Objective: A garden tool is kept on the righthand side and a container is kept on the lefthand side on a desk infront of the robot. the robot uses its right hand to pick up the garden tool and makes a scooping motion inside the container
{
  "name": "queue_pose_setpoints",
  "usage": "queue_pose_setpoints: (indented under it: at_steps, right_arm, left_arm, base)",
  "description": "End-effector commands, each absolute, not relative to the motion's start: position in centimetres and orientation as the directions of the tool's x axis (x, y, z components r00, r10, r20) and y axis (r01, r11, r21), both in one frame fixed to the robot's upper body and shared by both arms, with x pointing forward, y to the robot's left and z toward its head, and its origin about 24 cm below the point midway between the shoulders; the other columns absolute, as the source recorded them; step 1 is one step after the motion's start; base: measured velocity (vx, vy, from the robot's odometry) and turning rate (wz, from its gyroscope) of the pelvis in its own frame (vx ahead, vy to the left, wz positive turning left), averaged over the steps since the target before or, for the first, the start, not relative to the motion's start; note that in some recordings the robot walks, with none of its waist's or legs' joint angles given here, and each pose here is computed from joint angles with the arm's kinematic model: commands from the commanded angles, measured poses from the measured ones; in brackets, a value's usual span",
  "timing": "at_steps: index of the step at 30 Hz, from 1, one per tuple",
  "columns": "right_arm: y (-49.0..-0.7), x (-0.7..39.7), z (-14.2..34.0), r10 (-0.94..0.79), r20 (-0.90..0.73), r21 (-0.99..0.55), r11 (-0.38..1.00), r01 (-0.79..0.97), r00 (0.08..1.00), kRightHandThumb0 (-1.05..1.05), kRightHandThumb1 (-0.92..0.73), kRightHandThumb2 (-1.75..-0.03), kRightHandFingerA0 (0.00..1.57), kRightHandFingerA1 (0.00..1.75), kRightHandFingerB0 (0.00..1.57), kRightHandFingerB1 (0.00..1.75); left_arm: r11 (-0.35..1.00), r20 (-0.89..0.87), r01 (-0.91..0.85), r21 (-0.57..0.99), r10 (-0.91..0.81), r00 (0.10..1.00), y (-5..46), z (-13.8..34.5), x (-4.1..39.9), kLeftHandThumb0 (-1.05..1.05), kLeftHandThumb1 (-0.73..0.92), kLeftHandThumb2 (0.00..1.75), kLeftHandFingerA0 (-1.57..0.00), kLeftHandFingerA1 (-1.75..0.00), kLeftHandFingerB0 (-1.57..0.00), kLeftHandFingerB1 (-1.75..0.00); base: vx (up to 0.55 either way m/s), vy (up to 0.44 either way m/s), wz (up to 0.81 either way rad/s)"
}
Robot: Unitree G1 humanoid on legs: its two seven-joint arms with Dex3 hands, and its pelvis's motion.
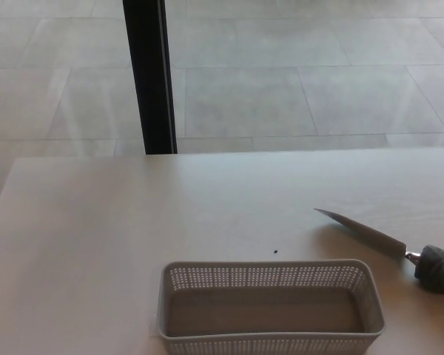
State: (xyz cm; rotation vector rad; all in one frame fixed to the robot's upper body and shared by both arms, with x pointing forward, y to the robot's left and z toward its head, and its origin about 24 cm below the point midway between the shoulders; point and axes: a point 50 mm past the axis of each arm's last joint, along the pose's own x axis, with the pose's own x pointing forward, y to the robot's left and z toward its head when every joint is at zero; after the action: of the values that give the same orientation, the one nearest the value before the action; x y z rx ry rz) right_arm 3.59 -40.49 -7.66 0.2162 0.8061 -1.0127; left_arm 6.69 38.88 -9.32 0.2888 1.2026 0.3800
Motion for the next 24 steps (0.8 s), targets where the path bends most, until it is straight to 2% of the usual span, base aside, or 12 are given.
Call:
queue_pose_setpoints:
  at_steps: [1,3,4,8,10,14,15,17,19,21,23,24]
  right_arm:
    - [-39.6,3.6,-8.2,-0.76,-0.596,-0.207,0.457,0.865,0.259,-0.54,-0.65,-0.6,0.93,0.78,0.59,0.56]
    - [-39.1,4.0,-7.5,-0.783,-0.551,-0.237,0.478,0.846,0.288,-0.53,-0.64,-0.6,0.92,0.86,0.64,0.63]
    - [-38.9,4.0,-7.3,-0.786,-0.544,-0.233,0.477,0.847,0.293,-0.52,-0.63,-0.59,0.89,0.89,0.65,0.64]
    - [-38.6,3.9,-7.2,-0.792,-0.538,-0.239,0.473,0.848,0.29,-0.52,-0.63,-0.58,0.91,0.88,0.72,0.66]
    - [-38.6,4.0,-7.2,-0.787,-0.533,-0.234,0.488,0.841,0.309,-0.52,-0.59,-0.58,0.97,0.84,0.71,0.62]
    - [-38.7,3.8,-7.5,-0.78,-0.543,-0.237,0.498,0.834,0.312,-0.53,-0.59,-0.58,0.99,0.81,0.73,0.61]
    - [-38.9,3.7,-7.8,-0.767,-0.558,-0.248,0.518,0.819,0.316,-0.52,-0.63,-0.59,0.94,0.67,0.65,0.55]
    - [-39.2,3.7,-8.3,-0.752,-0.583,-0.286,0.543,0.789,0.306,-0.54,-0.63,-0.59,1.0,0.68,0.68,0.56]
    - [-39.2,3.9,-8.4,-0.755,-0.579,-0.299,0.549,0.78,0.309,-0.55,-0.62,-0.59,1.09,0.79,0.72,0.58]
    - [-39.2,3.8,-8.4,-0.753,-0.574,-0.287,0.553,0.782,0.323,-0.46,-0.6,-0.58,0.96,0.87,0.74,0.59]
    - [-39.2,3.8,-8.6,-0.751,-0.577,-0.275,0.548,0.79,0.321,-0.45,-0.59,-0.58,0.94,0.84,0.73,0.59]
    - [-39.2,3.8,-8.5,-0.747,-0.573,-0.24,0.546,0.803,0.336,-0.51,-0.55,-0.56,0.83,0.78,0.74,0.59]
  left_arm:
    - [0.88,-0.824,-0.182,0.44,0.476,0.308,39.8,-8.7,6.2,-0.55,0.7,0.61,-0.65,-0.66,-0.56,-0.5]
    - [0.88,-0.826,-0.193,0.435,0.475,0.302,39.6,-8.9,6.2,-0.56,0.69,0.61,-0.67,-0.74,-0.56,-0.54]
    - [0.879,-0.827,-0.199,0.433,0.475,0.299,39.6,-8.9,6.2,-0.54,0.69,0.61,-0.62,-0.68,-0.53,-0.51]
    - [0.878,-0.828,-0.194,0.437,0.477,0.293,39.6,-9.0,6.0,-0.53,0.7,0.61,-0.6,-0.63,-0.53,-0.5]
    - [0.881,-0.83,-0.127,0.455,0.472,0.298,39.5,-8.9,6.2,-0.54,0.73,0.62,-0.58,-0.59,-0.53,-0.48]
    - [0.879,-0.829,-0.133,0.459,0.477,0.291,39.5,-8.9,6.3,-0.54,0.72,0.62,-0.58,-0.61,-0.52,-0.48]
    - [0.878,-0.828,-0.142,0.456,0.478,0.293,39.5,-8.9,6.4,-0.54,0.71,0.62,-0.56,-0.62,-0.5,-0.5]
    - [0.877,-0.828,-0.153,0.455,0.48,0.291,39.5,-9.0,6.4,-0.53,0.71,0.61,-0.57,-0.6,-0.5,-0.49]
    - [0.876,-0.826,-0.159,0.456,0.483,0.29,39.5,-9.0,6.5,-0.53,0.71,0.62,-0.58,-0.6,-0.51,-0.49]
    - [0.877,-0.826,-0.161,0.454,0.481,0.294,39.5,-9.0,6.4,-0.53,0.71,0.61,-0.6,-0.65,-0.54,-0.51]
    - [0.877,-0.824,-0.166,0.452,0.481,0.299,39.5,-8.9,6.5,-0.53,0.7,0.61,-0.58,-0.66,-0.53,-0.51]
    - [0.873,-0.823,-0.173,0.457,0.488,0.29,39.4,-9.0,6.5,-0.47,0.68,0.6,-0.59,-0.62,-0.53,-0.48]
  base:
    - [0.0,0.0,0.0]
    - [0.0,0.0,0.0]
    - [0.0,0.0,0.0]
    - [0.0,0.0,0.0]
    - [0.0,0.0,0.0]
    - [0.0,0.0,0.0]
    - [0.0,0.0,0.0]
    - [0.0,0.0,0.0]
    - [0.0,0.0,0.0]
    - [0.0,0.0,0.0]
    - [0.0,0.0,0.0]
    - [0.0,0.0,0.0]
